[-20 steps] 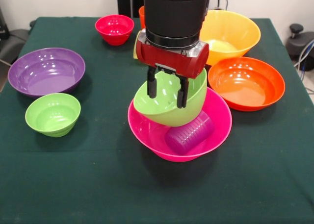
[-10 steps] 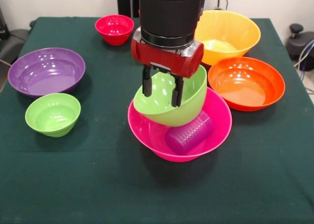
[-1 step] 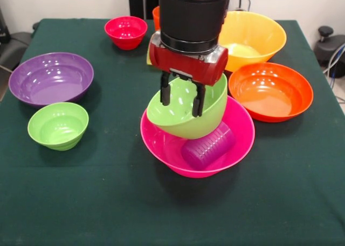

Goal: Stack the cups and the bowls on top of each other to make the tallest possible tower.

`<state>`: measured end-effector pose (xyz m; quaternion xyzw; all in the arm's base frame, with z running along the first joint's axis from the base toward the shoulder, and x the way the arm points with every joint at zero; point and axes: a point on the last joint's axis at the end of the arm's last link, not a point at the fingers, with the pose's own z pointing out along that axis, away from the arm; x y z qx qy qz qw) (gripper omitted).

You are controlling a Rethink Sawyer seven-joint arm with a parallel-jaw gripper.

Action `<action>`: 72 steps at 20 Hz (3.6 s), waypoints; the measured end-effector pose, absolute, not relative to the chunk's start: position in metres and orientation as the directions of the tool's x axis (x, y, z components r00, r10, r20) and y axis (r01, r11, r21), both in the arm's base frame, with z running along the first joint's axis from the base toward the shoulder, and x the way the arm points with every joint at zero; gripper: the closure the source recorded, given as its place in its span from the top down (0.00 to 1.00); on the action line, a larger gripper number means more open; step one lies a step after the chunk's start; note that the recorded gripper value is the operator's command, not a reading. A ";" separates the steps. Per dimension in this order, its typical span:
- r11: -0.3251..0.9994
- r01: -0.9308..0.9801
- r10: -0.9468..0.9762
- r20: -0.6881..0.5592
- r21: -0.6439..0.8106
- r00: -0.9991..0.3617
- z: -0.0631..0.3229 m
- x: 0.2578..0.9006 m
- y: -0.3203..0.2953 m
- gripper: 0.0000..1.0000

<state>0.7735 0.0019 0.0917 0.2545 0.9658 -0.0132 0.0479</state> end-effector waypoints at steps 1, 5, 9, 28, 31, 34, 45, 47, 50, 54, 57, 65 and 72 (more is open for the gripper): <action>0.872 0.489 0.487 -0.099 -0.004 -0.868 0.091 0.773 0.005 1.00; 0.878 0.478 0.475 -0.099 -0.008 -0.874 0.091 0.772 0.016 1.00; 0.882 0.472 0.469 -0.095 -0.003 -0.878 0.092 0.772 0.029 1.00; 0.884 0.466 0.462 -0.084 -0.036 -0.883 0.082 0.763 0.038 0.00; 0.885 0.463 0.458 -0.086 -0.044 -0.885 0.082 0.762 0.039 0.00; 0.886 0.461 0.456 -0.086 -0.047 -0.886 0.082 0.761 0.041 0.00; 0.886 0.461 0.456 -0.086 -0.049 -0.886 0.081 0.761 0.042 0.00; 0.886 0.462 0.457 -0.085 -0.048 -0.885 0.081 0.761 0.041 0.00; 0.885 0.464 0.459 -0.085 -0.048 -0.884 0.081 0.761 0.041 0.00; 0.884 0.466 0.461 -0.086 -0.051 -0.883 0.082 0.761 0.041 0.00; 0.883 0.466 0.461 -0.087 -0.054 -0.883 0.082 0.761 0.042 0.00; 0.878 0.475 0.470 -0.087 -0.056 -0.878 0.083 0.761 0.043 0.00; 0.873 0.482 0.475 -0.099 -0.070 -0.874 0.088 0.761 0.040 0.00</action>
